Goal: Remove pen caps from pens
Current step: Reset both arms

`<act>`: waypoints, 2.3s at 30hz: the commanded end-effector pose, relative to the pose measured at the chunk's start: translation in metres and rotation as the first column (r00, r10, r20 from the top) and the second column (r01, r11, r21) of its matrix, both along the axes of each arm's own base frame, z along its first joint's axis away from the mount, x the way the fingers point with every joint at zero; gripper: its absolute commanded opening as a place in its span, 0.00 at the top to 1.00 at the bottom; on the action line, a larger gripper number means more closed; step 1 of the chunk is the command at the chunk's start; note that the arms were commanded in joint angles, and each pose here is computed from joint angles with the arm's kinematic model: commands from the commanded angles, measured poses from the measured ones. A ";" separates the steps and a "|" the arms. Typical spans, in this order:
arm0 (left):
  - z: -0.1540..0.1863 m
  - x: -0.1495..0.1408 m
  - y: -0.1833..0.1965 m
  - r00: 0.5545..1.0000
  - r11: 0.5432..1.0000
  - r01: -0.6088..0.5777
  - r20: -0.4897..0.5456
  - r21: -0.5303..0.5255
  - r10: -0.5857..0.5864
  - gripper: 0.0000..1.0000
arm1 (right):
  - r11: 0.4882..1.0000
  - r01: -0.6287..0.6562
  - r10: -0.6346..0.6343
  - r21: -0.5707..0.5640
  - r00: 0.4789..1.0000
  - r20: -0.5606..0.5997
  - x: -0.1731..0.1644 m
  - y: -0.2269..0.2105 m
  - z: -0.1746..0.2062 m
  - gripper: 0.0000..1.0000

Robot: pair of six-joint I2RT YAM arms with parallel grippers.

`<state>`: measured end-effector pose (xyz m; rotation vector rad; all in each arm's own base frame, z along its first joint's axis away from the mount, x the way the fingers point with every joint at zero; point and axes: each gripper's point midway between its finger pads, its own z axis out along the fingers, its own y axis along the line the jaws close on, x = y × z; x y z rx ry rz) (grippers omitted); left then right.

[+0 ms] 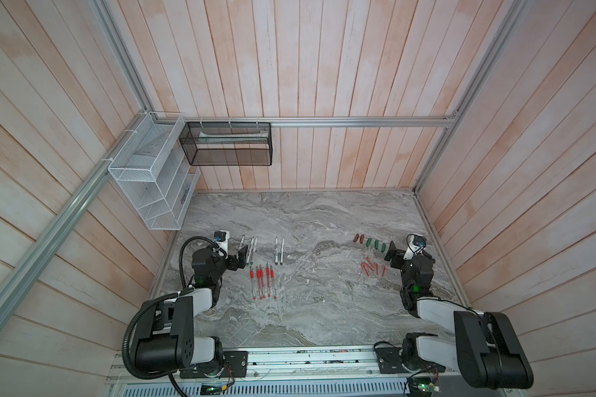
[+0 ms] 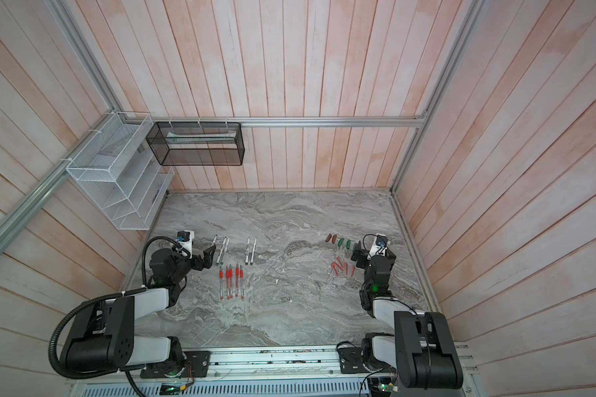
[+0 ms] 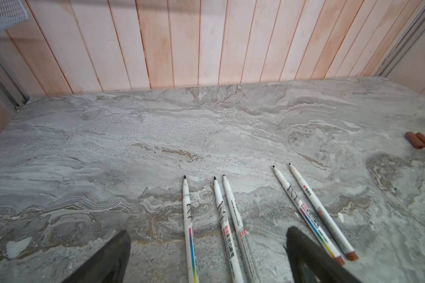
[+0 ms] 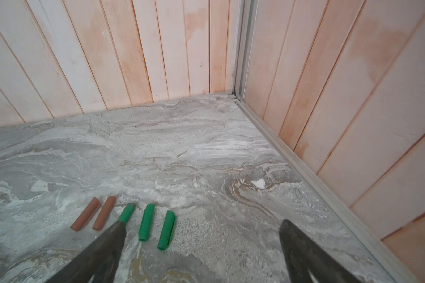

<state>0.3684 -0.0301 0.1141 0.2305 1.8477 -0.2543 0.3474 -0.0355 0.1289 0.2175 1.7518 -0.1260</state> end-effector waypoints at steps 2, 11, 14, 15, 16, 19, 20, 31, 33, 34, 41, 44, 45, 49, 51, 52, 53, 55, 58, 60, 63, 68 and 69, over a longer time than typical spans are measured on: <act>0.040 0.004 0.002 0.977 1.000 -0.024 0.212 -0.006 0.025 0.00 | 1.000 0.001 0.002 -0.017 0.987 0.161 0.006 -0.004 0.025 0.02; 0.022 0.003 0.021 0.964 0.989 -0.147 0.220 -0.035 0.151 0.00 | 1.000 -0.007 0.007 -0.002 0.985 0.172 0.009 -0.004 0.009 0.02; 0.021 0.010 0.023 0.966 0.987 -0.159 0.203 -0.037 0.163 0.00 | 1.000 0.008 -0.010 0.013 0.986 0.165 0.011 -0.008 0.008 0.02; 0.020 0.014 0.025 0.966 0.985 -0.170 0.191 -0.039 0.174 0.00 | 1.000 0.012 -0.014 0.015 0.986 0.164 0.012 -0.008 0.008 0.02; 0.017 0.019 0.027 0.968 0.982 -0.185 0.166 -0.037 0.189 0.00 | 1.000 0.010 -0.013 0.017 0.986 0.164 0.012 -0.008 0.008 0.02; 0.017 0.019 0.027 0.965 0.979 -0.201 0.169 -0.025 0.203 0.00 | 1.000 0.008 -0.010 0.014 0.988 0.153 0.015 -0.008 0.007 0.02; 0.017 0.019 0.027 0.964 0.979 -0.201 0.172 -0.027 0.202 0.00 | 1.000 0.007 -0.009 0.013 0.989 0.150 0.016 -0.007 0.006 0.02; 0.017 0.018 0.027 0.963 0.979 -0.203 0.178 -0.026 0.204 0.00 | 1.000 0.007 -0.008 0.011 0.990 0.144 0.016 -0.007 0.005 0.02; 0.018 0.018 0.026 0.961 0.978 -0.207 0.183 -0.021 0.207 0.00 | 1.000 0.007 -0.009 0.011 0.989 0.146 0.017 -0.007 0.006 0.02; 0.018 0.018 0.026 0.961 0.978 -0.207 0.184 -0.022 0.208 0.00 | 1.000 0.008 -0.009 0.011 0.989 0.145 0.016 -0.007 0.005 0.02; 0.017 0.020 0.029 0.958 0.974 -0.223 0.179 -0.027 0.224 0.00 | 1.000 0.006 -0.007 0.011 0.989 0.145 0.016 -0.007 0.005 0.02; 0.018 0.020 0.029 0.958 0.974 -0.223 0.180 -0.027 0.224 0.00 | 1.000 0.005 -0.007 0.011 0.990 0.144 0.016 -0.007 0.005 0.02; 0.018 0.019 0.029 0.958 0.974 -0.224 0.181 -0.026 0.224 0.00 | 1.000 0.005 -0.007 0.011 0.989 0.145 0.016 -0.007 0.006 0.02; 0.017 0.019 0.029 0.958 0.975 -0.223 0.180 -0.024 0.224 0.00 | 1.000 0.006 -0.007 0.011 0.989 0.145 0.016 -0.007 0.005 0.02; 0.017 0.019 0.029 0.958 0.975 -0.223 0.179 -0.025 0.224 0.00 | 1.000 0.006 -0.007 0.012 0.989 0.145 0.016 -0.007 0.006 0.02; 0.017 0.019 0.029 0.958 0.974 -0.224 0.177 -0.025 0.225 0.00 | 1.000 0.006 -0.008 0.012 0.989 0.146 0.016 -0.007 0.006 0.02; 0.017 0.018 0.030 0.958 0.974 -0.225 0.179 -0.024 0.225 0.00 | 1.000 0.006 -0.007 0.011 0.989 0.146 0.016 -0.007 0.006 0.02; 0.019 0.016 0.029 0.955 0.974 -0.227 0.191 -0.025 0.227 0.00 | 1.000 0.006 -0.007 0.011 0.990 0.144 0.016 -0.007 0.005 0.02; 0.032 -0.007 0.025 0.934 0.978 -0.204 0.290 -0.043 0.208 0.00 | 1.000 0.005 -0.007 0.011 0.989 0.145 0.016 -0.007 0.006 0.02; 0.040 -0.028 0.016 0.918 0.987 -0.158 0.362 -0.037 0.160 0.00 | 1.000 0.006 -0.007 0.011 0.990 0.144 0.016 -0.007 0.005 0.02; 0.036 -0.020 0.023 0.921 0.980 -0.197 0.335 -0.038 0.198 0.00 | 1.000 0.005 -0.007 0.011 0.989 0.147 0.017 -0.007 0.006 0.02; 0.029 -0.004 0.035 0.923 0.963 -0.265 0.274 -0.052 0.269 0.00 | 1.000 0.005 -0.007 0.011 0.989 0.147 0.016 -0.007 0.006 0.02; 0.024 0.004 0.039 0.927 0.957 -0.285 0.239 -0.050 0.289 0.00 | 1.000 0.006 -0.007 0.011 0.989 0.147 0.016 -0.007 0.006 0.02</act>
